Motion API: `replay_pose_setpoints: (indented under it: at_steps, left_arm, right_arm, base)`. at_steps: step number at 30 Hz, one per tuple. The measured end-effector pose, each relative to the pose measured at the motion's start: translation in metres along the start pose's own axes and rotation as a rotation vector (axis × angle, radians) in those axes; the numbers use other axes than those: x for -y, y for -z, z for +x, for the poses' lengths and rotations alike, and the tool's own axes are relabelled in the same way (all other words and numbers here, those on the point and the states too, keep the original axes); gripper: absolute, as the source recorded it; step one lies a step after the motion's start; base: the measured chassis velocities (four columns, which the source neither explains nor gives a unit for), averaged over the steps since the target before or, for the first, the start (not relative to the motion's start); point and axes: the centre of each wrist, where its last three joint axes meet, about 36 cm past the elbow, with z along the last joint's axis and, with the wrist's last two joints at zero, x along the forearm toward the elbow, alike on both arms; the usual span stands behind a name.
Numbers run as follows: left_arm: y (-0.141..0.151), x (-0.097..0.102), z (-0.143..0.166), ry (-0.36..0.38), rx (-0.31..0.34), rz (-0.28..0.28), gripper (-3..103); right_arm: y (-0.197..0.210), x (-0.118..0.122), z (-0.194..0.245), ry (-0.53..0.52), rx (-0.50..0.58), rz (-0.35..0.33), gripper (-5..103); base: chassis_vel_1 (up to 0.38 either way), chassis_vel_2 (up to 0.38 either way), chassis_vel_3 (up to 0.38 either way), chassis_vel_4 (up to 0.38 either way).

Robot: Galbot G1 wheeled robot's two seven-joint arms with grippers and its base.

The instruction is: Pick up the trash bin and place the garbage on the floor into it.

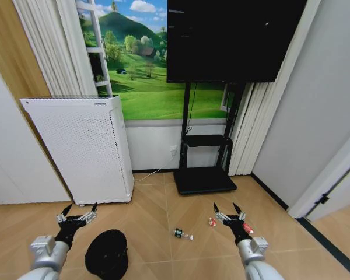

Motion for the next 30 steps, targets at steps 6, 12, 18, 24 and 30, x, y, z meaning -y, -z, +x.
replay_pose_setpoints:
  at_steps: [6, 12, 18, 24, 30]
  left_arm:
    - [0.008, -0.001, 0.001, -0.106, 0.022, -0.030, 100]
    - [0.013, -0.003, -0.001, -0.183, 0.046, -0.045, 100]
    - [0.015, -0.005, -0.004, -0.197, 0.078, -0.075, 100]
    - [0.017, -0.010, -0.001, -0.155, 0.107, -0.147, 100]
    - [0.016, -0.008, -0.002, -0.086, 0.131, -0.113, 100]
  right_arm:
    - [0.008, 0.012, 0.006, 0.112, -0.057, 0.010, 100]
    - [0.015, 0.020, 0.010, 0.198, -0.106, 0.009, 100]
    - [0.019, 0.023, 0.010, 0.208, -0.152, 0.002, 100]
    - [0.017, 0.022, 0.007, 0.163, -0.186, -0.026, 100]
    - [0.018, 0.022, 0.004, 0.143, -0.183, -0.037, 100]
  base:
    - [0.000, 0.000, 0.000, 0.000]
    - [0.000, 0.000, 0.000, 0.000]
    - [0.000, 0.000, 0.000, 0.000]
    - [0.000, 0.000, 0.000, 0.000]
    - [0.000, 0.000, 0.000, 0.000]
